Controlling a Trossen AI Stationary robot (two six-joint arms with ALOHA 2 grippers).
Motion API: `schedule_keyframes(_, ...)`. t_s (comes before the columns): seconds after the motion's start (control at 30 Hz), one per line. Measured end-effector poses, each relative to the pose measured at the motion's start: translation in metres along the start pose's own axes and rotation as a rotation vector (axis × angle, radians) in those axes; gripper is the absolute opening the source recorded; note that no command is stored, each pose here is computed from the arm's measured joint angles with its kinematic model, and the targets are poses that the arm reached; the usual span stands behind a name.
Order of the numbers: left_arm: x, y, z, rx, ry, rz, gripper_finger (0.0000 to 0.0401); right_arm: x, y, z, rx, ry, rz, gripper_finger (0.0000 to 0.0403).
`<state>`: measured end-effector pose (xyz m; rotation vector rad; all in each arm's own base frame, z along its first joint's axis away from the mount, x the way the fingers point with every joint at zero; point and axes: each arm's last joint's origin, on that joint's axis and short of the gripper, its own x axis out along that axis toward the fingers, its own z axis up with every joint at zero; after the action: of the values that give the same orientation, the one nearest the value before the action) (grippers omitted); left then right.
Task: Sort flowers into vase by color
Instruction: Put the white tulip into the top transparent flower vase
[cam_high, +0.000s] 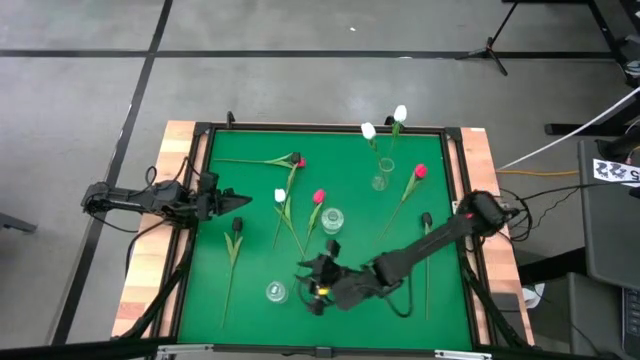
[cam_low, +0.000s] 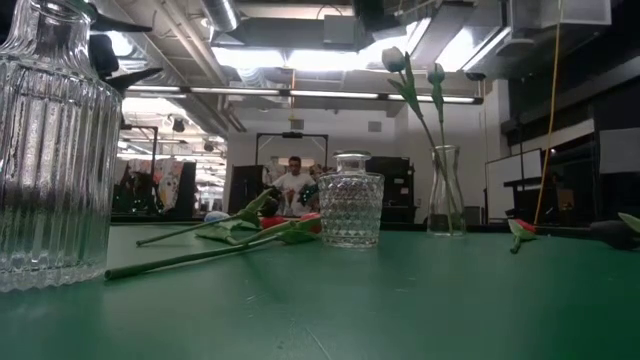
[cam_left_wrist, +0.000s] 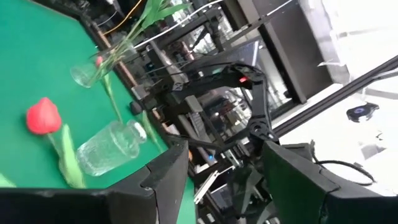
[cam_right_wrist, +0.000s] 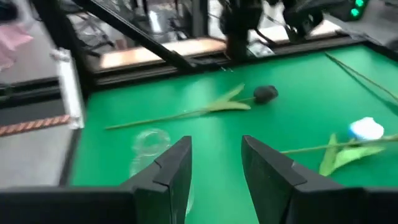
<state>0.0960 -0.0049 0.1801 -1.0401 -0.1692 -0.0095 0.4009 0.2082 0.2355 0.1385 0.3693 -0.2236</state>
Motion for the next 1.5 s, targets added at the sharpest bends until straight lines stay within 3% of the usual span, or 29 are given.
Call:
schedule_keyframes(0.33, 0.000, 0.006, -0.004, 0.016, 0.040, 0.066, 0.0200, 0.051, -0.036, 0.004, 0.036, 0.077, -0.211, 0.0140)
schedule_keyframes(0.6, 0.000, 0.007, -0.004, 0.022, 0.045, 0.074, 0.0200, 0.086, -0.041, -0.013, 0.042, 0.120, -0.247, 0.0140)
schedule_keyframes(1.03, 0.000, 0.009, -0.005, 0.037, 0.054, 0.090, 0.0200, 0.101, -0.043, -0.050, 0.035, 0.168, -0.384, 0.0140)
schedule_keyframes(1.5, 0.000, 0.009, -0.006, 0.050, 0.058, 0.094, 0.0200, 0.113, -0.042, -0.074, 0.098, 0.211, -0.363, 0.0140)
